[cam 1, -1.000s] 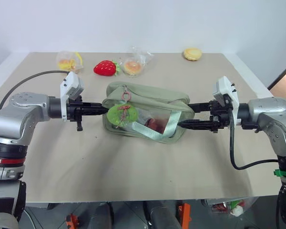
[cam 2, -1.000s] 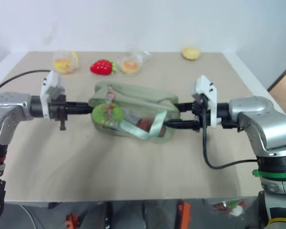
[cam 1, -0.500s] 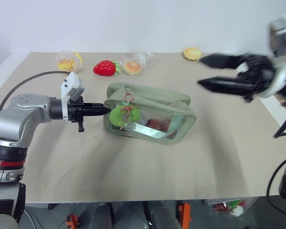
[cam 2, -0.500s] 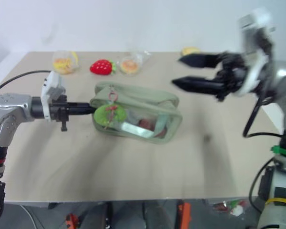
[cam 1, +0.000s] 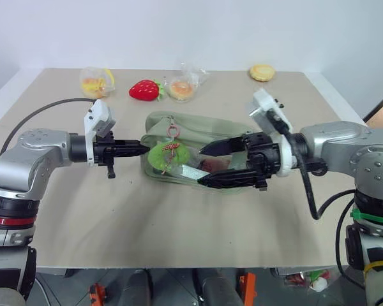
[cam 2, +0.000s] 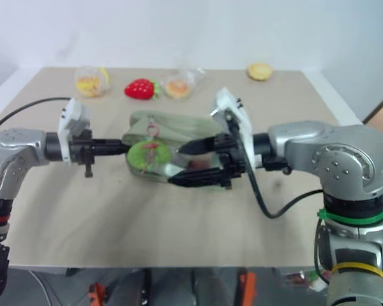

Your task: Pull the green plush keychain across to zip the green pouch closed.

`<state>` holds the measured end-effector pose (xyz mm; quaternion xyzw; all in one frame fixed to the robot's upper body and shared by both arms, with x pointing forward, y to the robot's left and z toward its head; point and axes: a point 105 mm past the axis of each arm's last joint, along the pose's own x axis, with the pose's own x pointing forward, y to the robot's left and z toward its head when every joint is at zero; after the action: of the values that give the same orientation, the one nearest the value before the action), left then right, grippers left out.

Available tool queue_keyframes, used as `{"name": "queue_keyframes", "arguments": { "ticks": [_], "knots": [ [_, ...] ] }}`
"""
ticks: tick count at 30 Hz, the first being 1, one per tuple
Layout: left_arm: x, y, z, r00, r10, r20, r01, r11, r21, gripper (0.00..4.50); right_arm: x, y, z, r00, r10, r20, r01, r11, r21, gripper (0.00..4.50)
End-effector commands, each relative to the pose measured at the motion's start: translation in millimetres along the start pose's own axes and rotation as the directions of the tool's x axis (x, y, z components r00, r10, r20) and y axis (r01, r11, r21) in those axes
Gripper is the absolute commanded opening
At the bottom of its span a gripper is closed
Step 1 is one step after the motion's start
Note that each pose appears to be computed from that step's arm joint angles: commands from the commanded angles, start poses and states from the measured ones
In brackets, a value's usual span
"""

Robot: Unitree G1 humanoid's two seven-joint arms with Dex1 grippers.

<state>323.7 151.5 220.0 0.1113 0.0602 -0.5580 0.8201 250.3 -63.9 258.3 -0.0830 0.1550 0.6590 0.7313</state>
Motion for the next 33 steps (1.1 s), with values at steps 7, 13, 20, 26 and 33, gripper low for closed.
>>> {"name": "queue_keyframes", "arguments": {
  "ticks": [7, 13, 20, 26, 33],
  "knots": [
    [-5.0, -2.8, 15.2, 0.998, 0.022, 0.055, -0.025, 0.997, 0.066, 0.0, 12.9, -23.7, 0.6, 0.985, -0.138, -0.101, 0.13, 0.988, -0.086, 4.44],
    [-6.9, -4.4, 14.2, 0.998, 0.029, 0.055, -0.033, 0.997, 0.065, 0.0, 0.5, -38.9, 27.2, 0.965, -0.239, -0.108, 0.2, 0.936, -0.289, 4.44],
    [-5.0, -3.9, 13.9, 0.998, 0.03, 0.056, -0.034, 0.997, 0.066, 0.0, 3.1, -41.2, 42.5, 0.969, -0.232, -0.091, 0.188, 0.92, -0.345, 4.44],
    [-3.9, -3.1, 14.4, 0.998, 0.031, 0.061, -0.035, 0.997, 0.067, 0.0, 10.4, -31.3, 39.0, 0.979, -0.164, -0.119, 0.114, 0.931, -0.347, 4.44],
    [-3.6, -3.0, 13.2, 0.997, 0.033, 0.064, -0.037, 0.997, 0.065, 0.0, 19.6, -31.2, 22.9, 0.974, -0.124, -0.187, 0.055, 0.939, -0.339, 4.44]
  ]
}}
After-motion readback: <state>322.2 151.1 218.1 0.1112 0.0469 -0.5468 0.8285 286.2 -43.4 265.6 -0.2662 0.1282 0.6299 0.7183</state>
